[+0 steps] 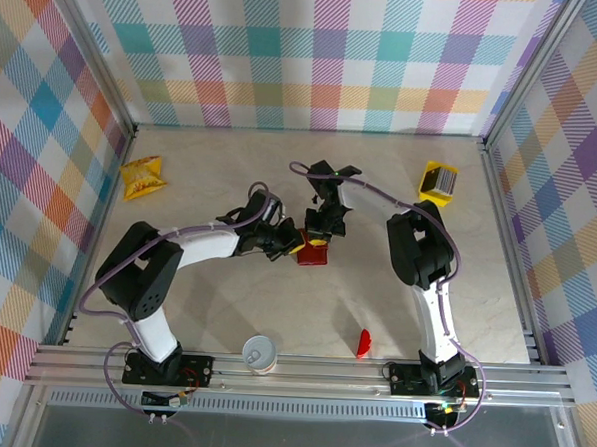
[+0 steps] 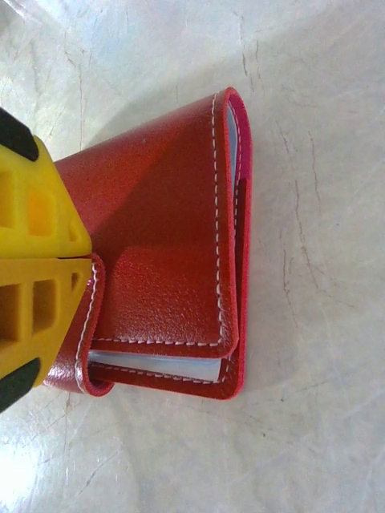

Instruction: Put the credit cards into the card holder

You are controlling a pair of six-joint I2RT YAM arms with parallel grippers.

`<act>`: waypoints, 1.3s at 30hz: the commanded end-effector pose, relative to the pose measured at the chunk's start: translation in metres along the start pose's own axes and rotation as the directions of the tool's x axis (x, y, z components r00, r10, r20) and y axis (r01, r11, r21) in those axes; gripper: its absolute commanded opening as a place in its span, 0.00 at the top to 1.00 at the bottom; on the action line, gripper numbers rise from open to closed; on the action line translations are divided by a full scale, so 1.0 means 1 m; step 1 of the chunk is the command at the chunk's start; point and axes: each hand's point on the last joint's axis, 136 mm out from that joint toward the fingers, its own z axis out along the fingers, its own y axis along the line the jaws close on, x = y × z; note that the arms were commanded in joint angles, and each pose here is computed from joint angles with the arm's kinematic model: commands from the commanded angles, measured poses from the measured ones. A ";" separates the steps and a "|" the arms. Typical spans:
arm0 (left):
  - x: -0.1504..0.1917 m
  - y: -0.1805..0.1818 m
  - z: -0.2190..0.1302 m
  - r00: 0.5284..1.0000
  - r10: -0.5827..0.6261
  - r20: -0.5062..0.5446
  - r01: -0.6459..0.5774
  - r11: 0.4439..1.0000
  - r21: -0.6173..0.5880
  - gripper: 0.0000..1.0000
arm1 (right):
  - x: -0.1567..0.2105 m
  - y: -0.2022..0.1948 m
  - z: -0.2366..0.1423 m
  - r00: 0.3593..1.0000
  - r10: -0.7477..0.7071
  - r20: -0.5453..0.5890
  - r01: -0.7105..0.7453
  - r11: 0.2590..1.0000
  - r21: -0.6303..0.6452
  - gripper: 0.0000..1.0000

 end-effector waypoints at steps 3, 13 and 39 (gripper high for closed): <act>-0.006 0.007 0.016 0.999 -0.027 0.018 0.028 0.999 -0.019 1.00 | 0.005 0.007 -0.005 1.000 -0.024 -0.002 0.024 0.999 -0.036 1.00; -0.009 0.030 0.042 0.997 -0.068 0.023 0.068 0.997 -0.032 1.00 | 0.006 0.006 -0.009 0.998 -0.057 0.001 0.057 0.998 -0.040 1.00; -0.003 0.086 0.049 0.989 -0.142 0.046 0.148 0.972 -0.181 1.00 | 0.027 -0.071 -0.044 0.995 -0.091 0.039 0.086 0.989 0.116 1.00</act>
